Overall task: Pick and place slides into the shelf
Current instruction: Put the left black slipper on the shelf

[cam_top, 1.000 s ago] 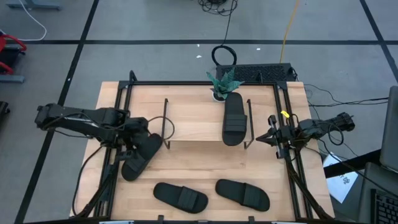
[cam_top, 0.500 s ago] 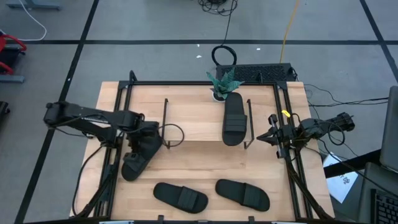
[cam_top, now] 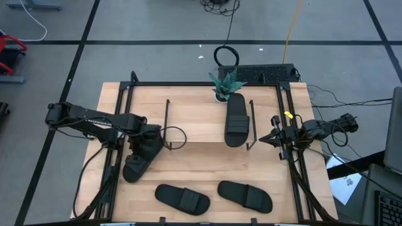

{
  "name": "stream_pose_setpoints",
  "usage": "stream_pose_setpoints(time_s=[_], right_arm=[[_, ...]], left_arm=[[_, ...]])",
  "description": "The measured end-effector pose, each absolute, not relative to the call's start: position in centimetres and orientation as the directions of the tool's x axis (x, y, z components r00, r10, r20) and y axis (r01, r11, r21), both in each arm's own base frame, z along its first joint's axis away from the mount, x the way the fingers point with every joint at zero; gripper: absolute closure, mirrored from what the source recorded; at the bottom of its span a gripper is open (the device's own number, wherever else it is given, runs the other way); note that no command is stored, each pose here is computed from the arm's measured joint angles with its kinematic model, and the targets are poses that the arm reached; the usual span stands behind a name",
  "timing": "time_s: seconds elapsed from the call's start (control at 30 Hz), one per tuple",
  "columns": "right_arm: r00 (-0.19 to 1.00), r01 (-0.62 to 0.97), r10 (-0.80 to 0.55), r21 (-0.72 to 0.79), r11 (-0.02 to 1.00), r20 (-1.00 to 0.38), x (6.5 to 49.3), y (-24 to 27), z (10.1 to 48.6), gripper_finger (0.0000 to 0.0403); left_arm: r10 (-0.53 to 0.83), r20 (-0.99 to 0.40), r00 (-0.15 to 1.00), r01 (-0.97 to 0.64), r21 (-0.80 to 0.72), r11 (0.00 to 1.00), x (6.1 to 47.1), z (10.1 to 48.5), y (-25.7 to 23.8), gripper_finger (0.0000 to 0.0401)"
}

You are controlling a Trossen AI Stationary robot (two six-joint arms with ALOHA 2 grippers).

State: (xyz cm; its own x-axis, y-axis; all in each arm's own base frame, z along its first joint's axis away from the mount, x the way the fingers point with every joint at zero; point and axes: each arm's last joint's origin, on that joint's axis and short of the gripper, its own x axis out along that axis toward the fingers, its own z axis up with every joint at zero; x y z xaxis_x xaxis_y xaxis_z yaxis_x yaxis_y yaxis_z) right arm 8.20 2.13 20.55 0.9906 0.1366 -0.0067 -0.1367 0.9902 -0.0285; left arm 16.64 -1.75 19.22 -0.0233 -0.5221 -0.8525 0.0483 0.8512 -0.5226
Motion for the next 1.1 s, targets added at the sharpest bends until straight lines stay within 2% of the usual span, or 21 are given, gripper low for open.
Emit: stream_pose_setpoints(time_s=[0.53,0.63,0.77,1.0,1.03,1.1], right_arm=[[0.99,-0.138,0.138,-0.029,0.99,-0.007,8.2,2.1,20.6,0.0403],[0.99,-0.138,0.138,-0.029,0.99,-0.007,8.2,2.1,20.6,0.0403],[0.99,-0.139,0.138,-0.03,0.99,-0.007,8.2,2.1,20.6,0.0403],[0.99,-0.139,0.138,-0.031,0.99,-0.007,8.2,2.1,20.6,0.0403],[0.99,-0.139,0.138,-0.031,0.99,-0.007,8.2,2.1,20.6,0.0403],[0.99,-0.139,0.138,-0.032,0.99,-0.007,8.2,2.1,20.6,0.0403]], left_arm=[[-0.566,-0.824,0.011,-0.081,-0.565,0.821,16.7,17.9,-2.0,0.0112],[-0.566,-0.824,0.003,-0.088,-0.564,0.821,16.5,17.7,-2.0,0.0123],[-0.564,-0.826,-0.015,-0.075,-0.561,0.824,16.3,17.4,-2.2,0.0187],[-0.585,-0.81,-0.026,-0.076,-0.582,0.809,16.2,17.5,-2.5,0.0365],[-0.593,-0.805,-0.028,-0.086,-0.589,0.803,16.2,17.5,-2.5,0.0381],[-0.612,-0.791,-0.028,-0.105,-0.606,0.788,16.2,17.6,-2.6,0.0389]])
